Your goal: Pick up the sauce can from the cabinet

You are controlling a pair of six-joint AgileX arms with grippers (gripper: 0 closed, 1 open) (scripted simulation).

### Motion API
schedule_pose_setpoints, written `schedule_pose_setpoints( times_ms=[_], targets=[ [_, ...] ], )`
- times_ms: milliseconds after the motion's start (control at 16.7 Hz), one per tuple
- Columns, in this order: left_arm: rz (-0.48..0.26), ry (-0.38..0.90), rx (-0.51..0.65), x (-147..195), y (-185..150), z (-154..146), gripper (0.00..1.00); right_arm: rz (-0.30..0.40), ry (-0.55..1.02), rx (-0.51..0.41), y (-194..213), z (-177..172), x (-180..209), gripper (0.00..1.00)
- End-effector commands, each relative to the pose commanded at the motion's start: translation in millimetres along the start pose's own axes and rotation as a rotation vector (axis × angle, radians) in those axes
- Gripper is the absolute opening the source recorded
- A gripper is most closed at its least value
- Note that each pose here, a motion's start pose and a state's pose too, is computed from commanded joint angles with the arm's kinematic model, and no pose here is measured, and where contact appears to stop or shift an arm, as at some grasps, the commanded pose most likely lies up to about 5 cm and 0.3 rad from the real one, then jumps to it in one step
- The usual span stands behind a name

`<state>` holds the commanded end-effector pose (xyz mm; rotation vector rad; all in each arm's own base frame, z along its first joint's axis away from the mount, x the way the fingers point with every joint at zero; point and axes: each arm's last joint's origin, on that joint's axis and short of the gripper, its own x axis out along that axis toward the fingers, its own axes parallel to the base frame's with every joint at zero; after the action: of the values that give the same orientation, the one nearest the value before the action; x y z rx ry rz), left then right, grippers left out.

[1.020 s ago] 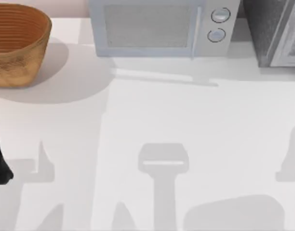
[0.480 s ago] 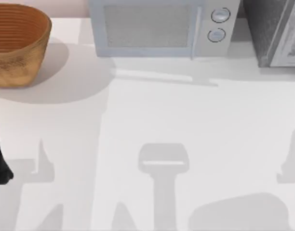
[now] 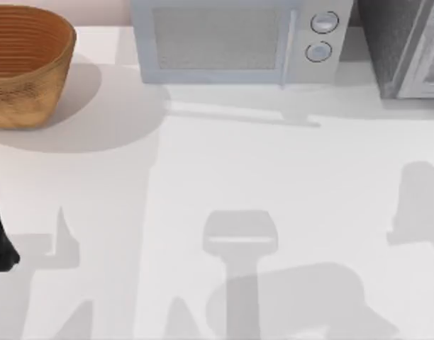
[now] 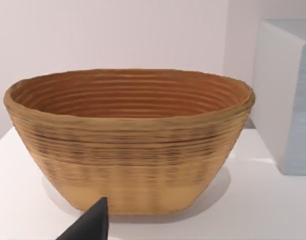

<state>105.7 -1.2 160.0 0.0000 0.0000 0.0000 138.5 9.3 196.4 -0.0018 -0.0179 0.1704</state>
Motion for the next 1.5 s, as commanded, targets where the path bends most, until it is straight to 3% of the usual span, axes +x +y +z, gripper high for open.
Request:
schedule_pose_setpoints(
  times_ms=[420, 900, 1200, 1500],
  targets=[
    [0.000, 0.000, 0.000, 0.0, 0.0, 0.0, 1.00, 0.265, -0.007, -0.007, 11.8, 5.8, 89.2, 0.00],
    [0.000, 0.000, 0.000, 0.0, 0.0, 0.0, 1.00, 0.521, 0.020, 0.000, 34.6, -76.1, 172.3, 0.00],
    [0.000, 0.000, 0.000, 0.0, 0.0, 0.0, 1.00, 0.589, 0.024, 0.003, 41.9, -111.8, 184.6, 0.00],
    [0.000, 0.000, 0.000, 0.0, 0.0, 0.0, 1.00, 0.585, 0.031, 0.007, 40.4, -113.9, 184.1, 0.00]
  ],
)
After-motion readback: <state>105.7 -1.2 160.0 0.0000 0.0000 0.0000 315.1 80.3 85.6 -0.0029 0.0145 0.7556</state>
